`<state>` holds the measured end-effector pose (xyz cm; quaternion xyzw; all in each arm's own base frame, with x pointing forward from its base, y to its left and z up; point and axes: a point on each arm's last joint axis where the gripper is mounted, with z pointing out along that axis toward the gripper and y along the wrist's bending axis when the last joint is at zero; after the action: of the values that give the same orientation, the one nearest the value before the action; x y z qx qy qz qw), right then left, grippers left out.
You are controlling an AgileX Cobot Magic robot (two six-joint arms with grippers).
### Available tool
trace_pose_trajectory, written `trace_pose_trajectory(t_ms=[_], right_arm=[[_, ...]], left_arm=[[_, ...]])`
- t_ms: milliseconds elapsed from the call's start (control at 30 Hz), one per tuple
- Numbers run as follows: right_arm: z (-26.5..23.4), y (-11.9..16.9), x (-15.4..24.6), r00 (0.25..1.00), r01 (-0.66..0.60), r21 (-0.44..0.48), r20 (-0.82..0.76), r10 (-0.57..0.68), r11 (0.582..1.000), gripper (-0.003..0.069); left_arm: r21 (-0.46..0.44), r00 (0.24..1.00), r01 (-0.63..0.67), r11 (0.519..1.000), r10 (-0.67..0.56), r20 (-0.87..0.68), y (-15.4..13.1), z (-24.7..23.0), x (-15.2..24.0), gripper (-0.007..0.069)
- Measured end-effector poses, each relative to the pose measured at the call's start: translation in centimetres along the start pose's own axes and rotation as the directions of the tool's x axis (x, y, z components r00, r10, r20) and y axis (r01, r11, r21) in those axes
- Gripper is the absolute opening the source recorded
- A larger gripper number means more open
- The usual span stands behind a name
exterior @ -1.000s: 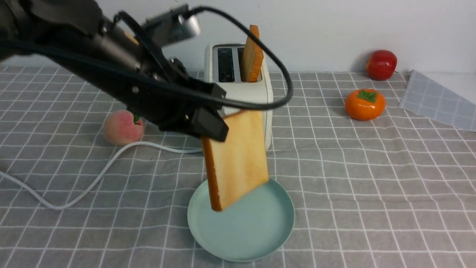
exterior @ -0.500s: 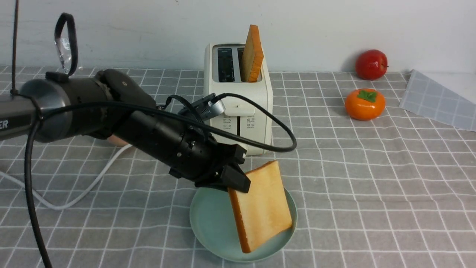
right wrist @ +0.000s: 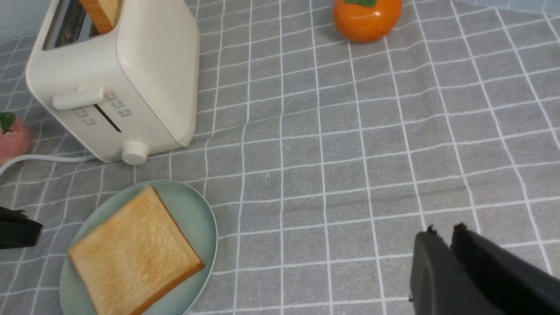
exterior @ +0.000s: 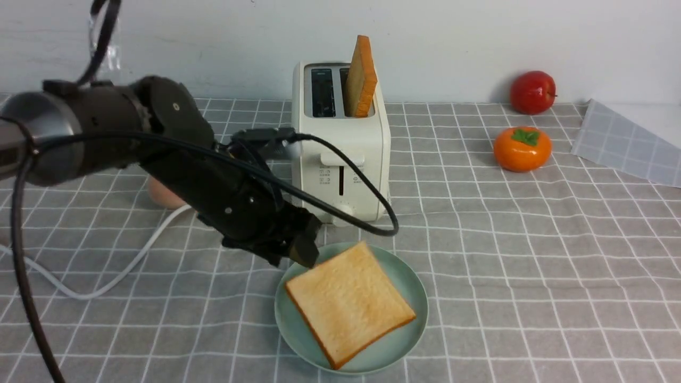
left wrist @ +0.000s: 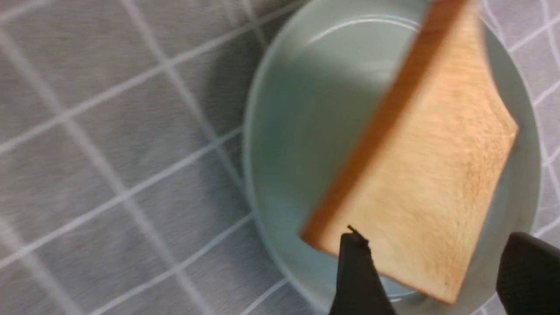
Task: Take toasted bread from bread machine on grey coffee table place on plate.
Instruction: 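Place the slice of bread on the plate with the left gripper, then grasp the toast slice in the toaster and pull it up out of the slot with the right gripper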
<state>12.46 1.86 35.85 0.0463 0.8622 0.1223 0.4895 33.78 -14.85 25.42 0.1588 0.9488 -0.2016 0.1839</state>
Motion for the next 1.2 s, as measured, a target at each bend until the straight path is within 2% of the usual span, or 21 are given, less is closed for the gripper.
trace_pose_trajectory(t_ms=[167, 267, 367, 467, 633, 667, 767, 833, 1000, 1100, 1133, 1200], right_arm=[[0.6, 0.6, -2.4, 1.0, 0.024, 0.002, -0.006, -0.024, 1.0, 0.0064], [2.8, 1.4, -5.5, 0.996, 0.029, -0.022, -0.08, -0.031, 0.999, 0.0067], [5.7, 2.5, -7.7, 0.989, 0.036, -0.086, -0.142, -0.048, 0.996, 0.0072], [9.8, 5.0, -9.4, 0.973, 0.09, -0.202, -0.19, -0.129, 0.975, 0.0085], [15.6, 8.7, -11.1, 0.962, 0.149, -0.291, -0.177, -0.206, 0.945, 0.0153], [17.9, 10.1, -11.8, 0.963, 0.161, -0.312, -0.158, -0.218, 0.937, 0.0211], [21.3, 12.0, -12.6, 0.961, 0.176, -0.338, -0.142, -0.235, 0.924, 0.0298], [24.4, 13.5, -12.9, 0.96, 0.183, -0.356, -0.135, -0.244, 0.916, 0.0398], [30.4, 16.1, -12.1, 0.954, 0.199, -0.391, -0.13, -0.269, 0.898, 0.0568], [32.7, 16.9, -11.4, 0.952, 0.205, -0.4, -0.131, -0.277, 0.893, 0.0592], [34.1, 17.1, -10.9, 0.951, 0.207, -0.399, -0.133, -0.28, 0.893, 0.0583], [35.2, 17.1, -10.5, 0.952, 0.202, -0.395, -0.137, -0.275, 0.896, 0.0521]], left_arm=[[-0.147, 0.995, 0.055, 0.988, -0.041, 0.096, -0.3, -5.2, -0.1, 0.033], [-0.227, 0.983, 0.109, 0.968, -0.071, 0.169, -0.9, -10.0, 1.2, 0.0104], [-0.24, 0.973, 0.127, 0.962, -0.074, 0.218, -1.5, -12.9, 3.0, -0.0014], [-0.225, 0.957, 0.144, 0.964, -0.077, 0.281, -2.1, -15.3, 5.9, -0.0014], [-0.2, 0.931, 0.151, 0.968, -0.071, 0.357, -2.3, -16.9, 9.8, -0.0014], [-0.181, 0.918, 0.165, 0.97, -0.084, 0.387, -2.3, -17.1, 11.3, -0.0014], [-0.145, 0.9, 0.193, 0.97, -0.117, 0.419, -2.3, -17.1, 13.0, -0.0014], [-0.125, 0.89, 0.211, 0.969, -0.137, 0.434, -2.2, -17.0, 14.3, -0.0014], [-0.11, 0.883, 0.232, 0.967, -0.162, 0.441, -2.0, -16.8, 16.4, -0.0014], [-0.11, 0.884, 0.232, 0.966, -0.163, 0.438, -2.0, -16.9, 17.0, -0.0014], [-0.109, 0.883, 0.231, 0.967, -0.161, 0.44, -2.1, -17.2, 17.3, -0.0014], [-0.104, 0.878, 0.228, 0.968, -0.158, 0.452, -2.2, -17.5, 17.5, -0.0014]])
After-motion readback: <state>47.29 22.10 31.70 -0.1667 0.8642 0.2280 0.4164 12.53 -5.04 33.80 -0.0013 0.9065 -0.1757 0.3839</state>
